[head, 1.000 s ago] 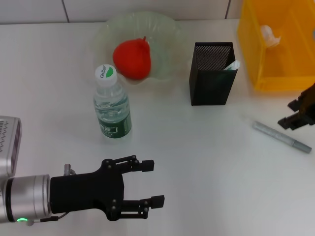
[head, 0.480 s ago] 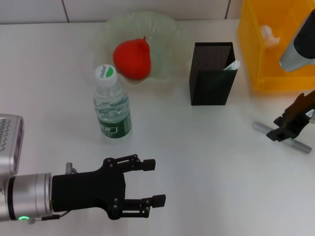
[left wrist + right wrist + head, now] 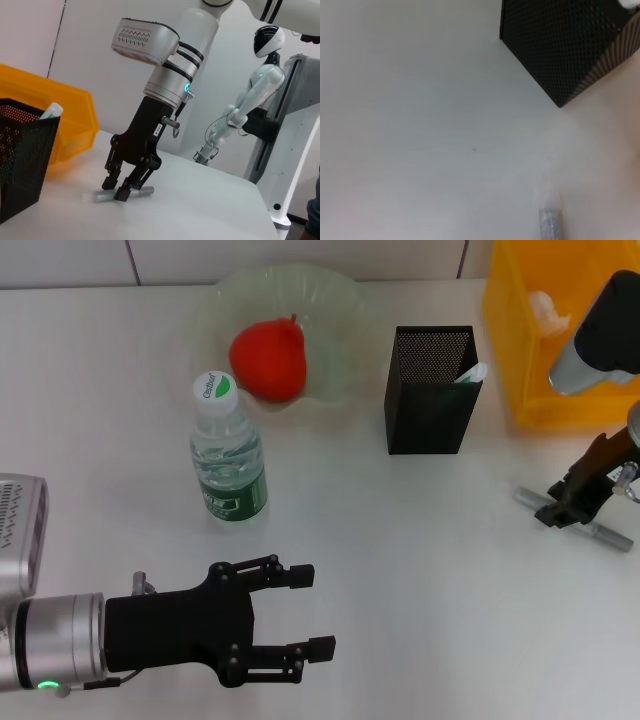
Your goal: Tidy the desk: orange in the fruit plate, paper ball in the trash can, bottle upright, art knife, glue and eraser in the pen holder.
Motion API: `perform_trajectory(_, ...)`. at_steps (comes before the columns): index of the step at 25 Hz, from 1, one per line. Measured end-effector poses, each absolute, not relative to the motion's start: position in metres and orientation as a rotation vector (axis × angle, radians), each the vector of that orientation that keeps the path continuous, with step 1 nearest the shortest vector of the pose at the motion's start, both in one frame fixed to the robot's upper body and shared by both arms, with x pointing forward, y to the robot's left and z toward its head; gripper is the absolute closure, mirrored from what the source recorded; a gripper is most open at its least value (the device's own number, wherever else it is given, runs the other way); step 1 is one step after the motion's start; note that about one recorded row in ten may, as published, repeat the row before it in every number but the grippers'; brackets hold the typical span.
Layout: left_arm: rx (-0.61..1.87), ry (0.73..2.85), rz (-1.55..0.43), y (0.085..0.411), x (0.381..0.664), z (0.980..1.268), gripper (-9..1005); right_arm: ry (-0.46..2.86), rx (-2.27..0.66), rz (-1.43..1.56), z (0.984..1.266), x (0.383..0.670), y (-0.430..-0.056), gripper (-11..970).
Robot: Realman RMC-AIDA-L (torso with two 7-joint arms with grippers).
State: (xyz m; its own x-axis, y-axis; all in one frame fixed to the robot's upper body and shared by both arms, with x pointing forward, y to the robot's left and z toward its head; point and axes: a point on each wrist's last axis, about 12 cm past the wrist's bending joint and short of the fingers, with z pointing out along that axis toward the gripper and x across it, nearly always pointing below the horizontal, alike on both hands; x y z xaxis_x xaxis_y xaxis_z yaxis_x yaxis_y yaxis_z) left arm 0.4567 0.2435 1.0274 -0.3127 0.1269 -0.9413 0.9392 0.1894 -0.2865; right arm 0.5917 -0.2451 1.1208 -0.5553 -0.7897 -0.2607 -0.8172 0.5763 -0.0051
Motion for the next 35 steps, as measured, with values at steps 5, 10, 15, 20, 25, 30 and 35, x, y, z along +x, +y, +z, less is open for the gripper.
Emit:
perform_trajectory(5,1.032,1.628,-1.218,0.244,0.457,1.027,167,2.567,-1.348,0.161,1.119,0.592,-0.242,649)
perform_trajectory(10,1.03,1.63,-1.217,0.244,0.456,1.027,167,2.561,-1.346,0.168,1.118,0.592,-0.242,750)
perform_trajectory(15,1.028,1.63,-1.216,0.244,0.456,1.027,167,2.554,-1.335,0.18,1.121,0.591,-0.243,821)
perform_trajectory(20,1.023,1.629,-1.219,0.245,0.456,1.027,167,2.477,-1.232,0.28,1.142,0.585,-0.262,821)
perform_trajectory(25,1.023,1.628,-1.225,0.245,0.458,1.029,167,2.12,-0.901,0.52,1.189,0.569,-0.313,820)
perform_trajectory(30,1.025,1.625,-1.229,0.244,0.458,1.029,167,1.932,-0.782,0.601,1.197,0.565,-0.324,820)
perform_trajectory(35,1.029,1.622,-1.228,0.242,0.458,1.029,167,1.656,-0.629,0.747,1.175,0.573,-0.313,824)
